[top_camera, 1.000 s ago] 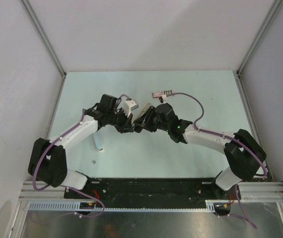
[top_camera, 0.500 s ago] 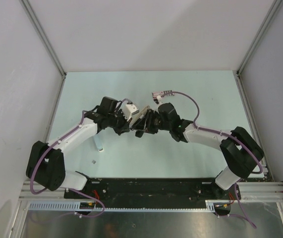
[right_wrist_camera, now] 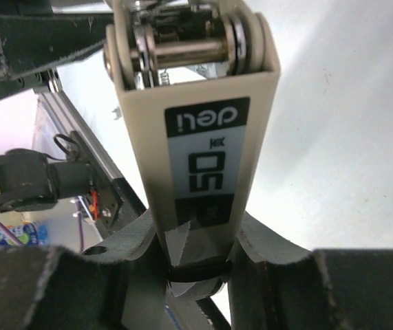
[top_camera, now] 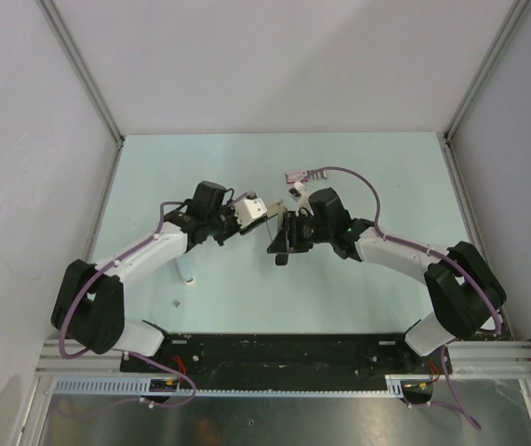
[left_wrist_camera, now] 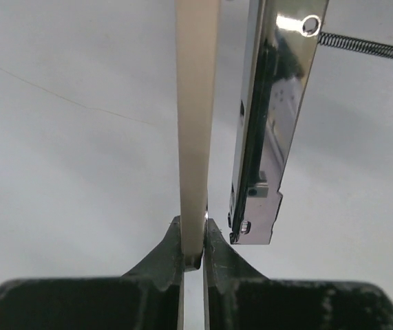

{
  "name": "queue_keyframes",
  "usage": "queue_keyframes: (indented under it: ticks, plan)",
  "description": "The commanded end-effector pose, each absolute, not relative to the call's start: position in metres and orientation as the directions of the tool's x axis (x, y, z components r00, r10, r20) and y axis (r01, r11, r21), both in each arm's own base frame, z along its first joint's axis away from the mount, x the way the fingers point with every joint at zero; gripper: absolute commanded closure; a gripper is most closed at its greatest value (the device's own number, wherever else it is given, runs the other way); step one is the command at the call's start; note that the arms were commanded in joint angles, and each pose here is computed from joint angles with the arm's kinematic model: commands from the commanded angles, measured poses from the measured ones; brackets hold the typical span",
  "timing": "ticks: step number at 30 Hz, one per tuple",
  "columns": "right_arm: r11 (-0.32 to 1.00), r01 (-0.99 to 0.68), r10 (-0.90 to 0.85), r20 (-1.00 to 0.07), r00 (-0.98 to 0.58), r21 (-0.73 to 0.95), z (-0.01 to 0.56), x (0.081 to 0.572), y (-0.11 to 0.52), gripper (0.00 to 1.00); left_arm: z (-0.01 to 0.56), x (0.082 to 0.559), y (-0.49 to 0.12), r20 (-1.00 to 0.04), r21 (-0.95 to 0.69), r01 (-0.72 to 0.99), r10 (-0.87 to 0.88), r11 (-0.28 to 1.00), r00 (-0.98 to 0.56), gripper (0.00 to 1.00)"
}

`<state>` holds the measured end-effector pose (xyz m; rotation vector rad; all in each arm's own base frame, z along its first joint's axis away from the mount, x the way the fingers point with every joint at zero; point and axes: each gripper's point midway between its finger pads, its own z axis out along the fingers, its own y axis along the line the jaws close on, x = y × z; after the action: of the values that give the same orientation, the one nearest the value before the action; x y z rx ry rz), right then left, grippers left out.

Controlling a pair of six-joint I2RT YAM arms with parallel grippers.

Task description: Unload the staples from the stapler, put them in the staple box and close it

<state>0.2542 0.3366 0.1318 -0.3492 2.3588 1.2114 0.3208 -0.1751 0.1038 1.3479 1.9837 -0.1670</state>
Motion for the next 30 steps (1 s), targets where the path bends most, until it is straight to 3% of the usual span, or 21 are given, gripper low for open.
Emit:
queue_keyframes:
  ticks: [1,17,27,30]
  plan:
    - [0.636,-0.482,-0.108,-0.55,-0.828,0.602,0.123,0.247,0.312,1.0,0.114,0.361,-0.133,-0.504,0.542,0.709,0.85,0.451,-0.155,1.0]
    - [0.681,-0.528,-0.189,-0.574,-0.796,0.507,0.113,0.24,0.3,1.0,0.09,0.366,-0.109,-0.208,0.822,0.55,0.977,0.149,0.047,1.0]
    - [0.684,-0.522,-0.202,-0.556,-0.806,0.509,0.106,0.237,0.299,1.0,0.089,0.364,-0.104,-0.084,0.886,0.463,0.989,0.017,0.124,1.0]
    - [0.68,-0.523,-0.191,-0.565,-0.803,0.514,0.11,0.239,0.301,1.0,0.091,0.362,-0.109,-0.099,0.891,0.454,0.987,0.031,0.128,1.0]
